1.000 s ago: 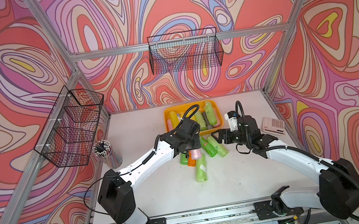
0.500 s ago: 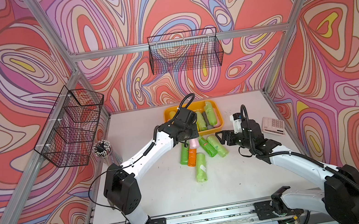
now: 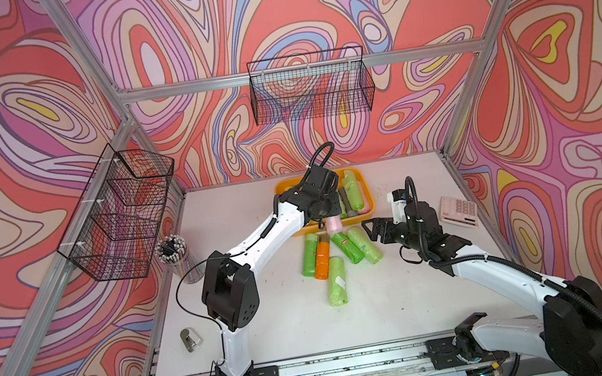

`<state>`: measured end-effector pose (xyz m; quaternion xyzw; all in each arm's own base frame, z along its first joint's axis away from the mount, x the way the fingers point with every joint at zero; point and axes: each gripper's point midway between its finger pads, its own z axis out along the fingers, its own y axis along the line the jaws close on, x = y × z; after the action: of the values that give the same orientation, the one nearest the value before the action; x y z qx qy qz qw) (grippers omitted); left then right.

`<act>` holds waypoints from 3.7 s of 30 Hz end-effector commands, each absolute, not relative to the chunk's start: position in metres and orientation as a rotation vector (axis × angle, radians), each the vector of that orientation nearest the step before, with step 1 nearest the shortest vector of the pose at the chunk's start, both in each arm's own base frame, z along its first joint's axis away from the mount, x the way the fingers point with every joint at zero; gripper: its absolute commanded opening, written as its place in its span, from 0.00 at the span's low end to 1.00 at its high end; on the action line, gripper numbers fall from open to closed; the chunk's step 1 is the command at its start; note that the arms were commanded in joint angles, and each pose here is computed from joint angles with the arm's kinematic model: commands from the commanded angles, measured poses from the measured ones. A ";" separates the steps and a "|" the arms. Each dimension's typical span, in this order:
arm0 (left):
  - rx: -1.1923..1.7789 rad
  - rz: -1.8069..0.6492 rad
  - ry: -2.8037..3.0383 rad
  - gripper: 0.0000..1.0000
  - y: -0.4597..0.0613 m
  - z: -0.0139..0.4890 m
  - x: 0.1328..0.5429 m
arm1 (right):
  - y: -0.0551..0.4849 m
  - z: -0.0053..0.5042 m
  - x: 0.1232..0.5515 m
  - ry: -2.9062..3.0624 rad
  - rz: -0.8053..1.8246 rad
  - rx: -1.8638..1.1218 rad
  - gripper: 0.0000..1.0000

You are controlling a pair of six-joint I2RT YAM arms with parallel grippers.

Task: Put the roll of trash bags into the storage box
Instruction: Place the roll of trash bags in the storage box, then pick up the roll of trash bags from the center of the board.

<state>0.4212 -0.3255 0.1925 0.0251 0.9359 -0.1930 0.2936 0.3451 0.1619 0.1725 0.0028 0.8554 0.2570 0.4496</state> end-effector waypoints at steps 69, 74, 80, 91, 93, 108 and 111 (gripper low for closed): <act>0.068 -0.755 2.301 1.00 -0.378 0.168 0.540 | 0.145 0.158 0.349 2.109 0.527 0.058 0.95; 0.058 -0.769 2.277 1.00 -0.371 0.186 0.526 | 0.150 0.157 0.349 2.118 0.548 0.038 0.95; 0.080 -0.757 2.262 1.00 -0.360 0.206 0.503 | 0.155 0.156 0.348 2.121 0.573 0.015 0.95; 0.062 -0.718 2.218 1.00 -0.316 0.234 0.445 | 0.150 0.157 0.353 2.145 0.520 0.025 0.95; 0.065 -0.716 2.219 1.00 -0.307 0.240 0.431 | 0.147 0.160 0.354 2.144 0.502 0.032 0.95; -0.027 -0.687 2.172 1.00 -0.227 0.251 0.325 | 0.154 0.146 0.355 2.240 0.537 0.069 0.94; -0.044 -0.693 2.152 1.00 -0.214 0.255 0.311 | 0.152 0.138 0.353 2.274 0.518 0.078 0.93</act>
<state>0.3201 -0.2255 0.2507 -0.0028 0.8648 -0.2799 0.4169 0.3544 0.1533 0.1416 0.0237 0.8889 0.2078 0.4076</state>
